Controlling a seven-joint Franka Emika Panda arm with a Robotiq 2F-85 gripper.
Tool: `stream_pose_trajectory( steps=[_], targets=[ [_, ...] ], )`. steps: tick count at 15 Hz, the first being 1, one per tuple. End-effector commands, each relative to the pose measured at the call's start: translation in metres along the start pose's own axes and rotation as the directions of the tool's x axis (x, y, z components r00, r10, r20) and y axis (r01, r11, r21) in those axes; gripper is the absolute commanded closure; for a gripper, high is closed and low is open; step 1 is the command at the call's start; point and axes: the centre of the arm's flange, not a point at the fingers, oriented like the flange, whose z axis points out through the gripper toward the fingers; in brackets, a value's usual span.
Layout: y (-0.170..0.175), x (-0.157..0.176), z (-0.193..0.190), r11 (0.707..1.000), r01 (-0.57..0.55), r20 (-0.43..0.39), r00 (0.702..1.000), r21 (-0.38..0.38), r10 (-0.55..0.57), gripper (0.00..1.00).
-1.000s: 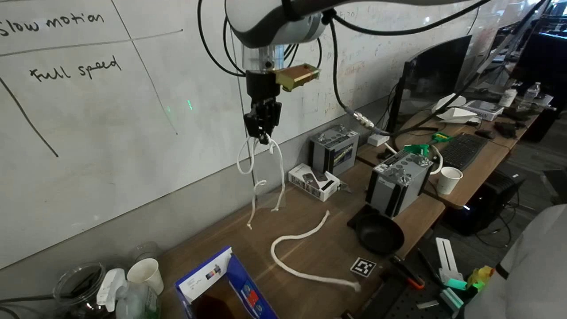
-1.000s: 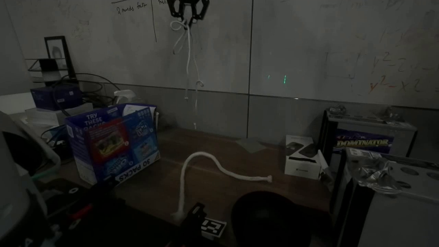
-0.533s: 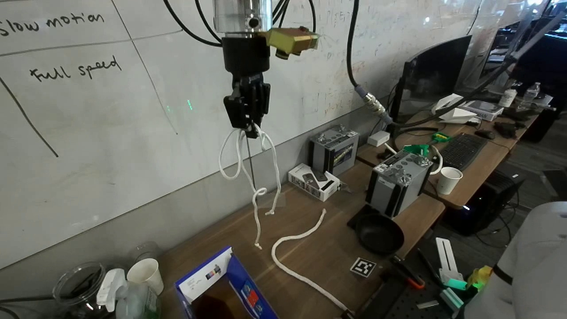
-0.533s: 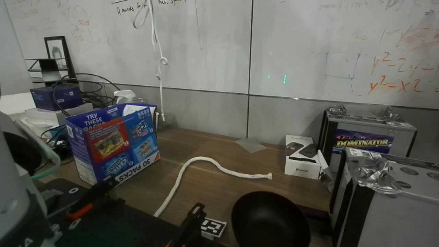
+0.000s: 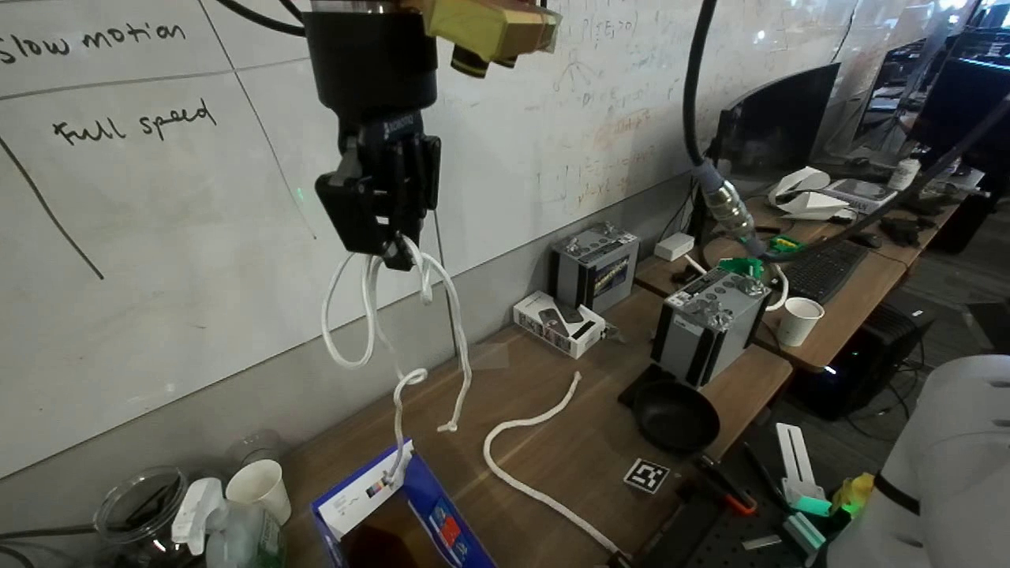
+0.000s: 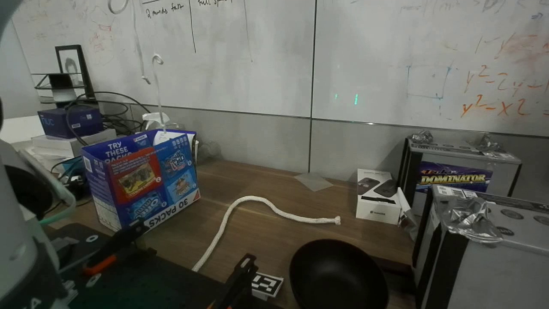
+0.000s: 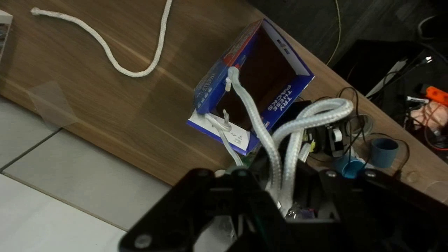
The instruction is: Put the ropes into the box.
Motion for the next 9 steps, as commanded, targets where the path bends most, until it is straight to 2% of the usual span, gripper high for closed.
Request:
stream_pose_trajectory(
  steps=[1,5,9],
  targets=[
    [-0.028,0.01,0.018,0.999,0.002,-0.004,1.0,0.034,-0.002,0.96],
    [-0.037,0.024,0.058,0.998,0.007,0.04,0.999,0.067,-0.01,0.96],
    [-0.033,0.037,0.113,0.991,-0.009,0.077,0.997,0.137,-0.002,0.96]
  ],
)
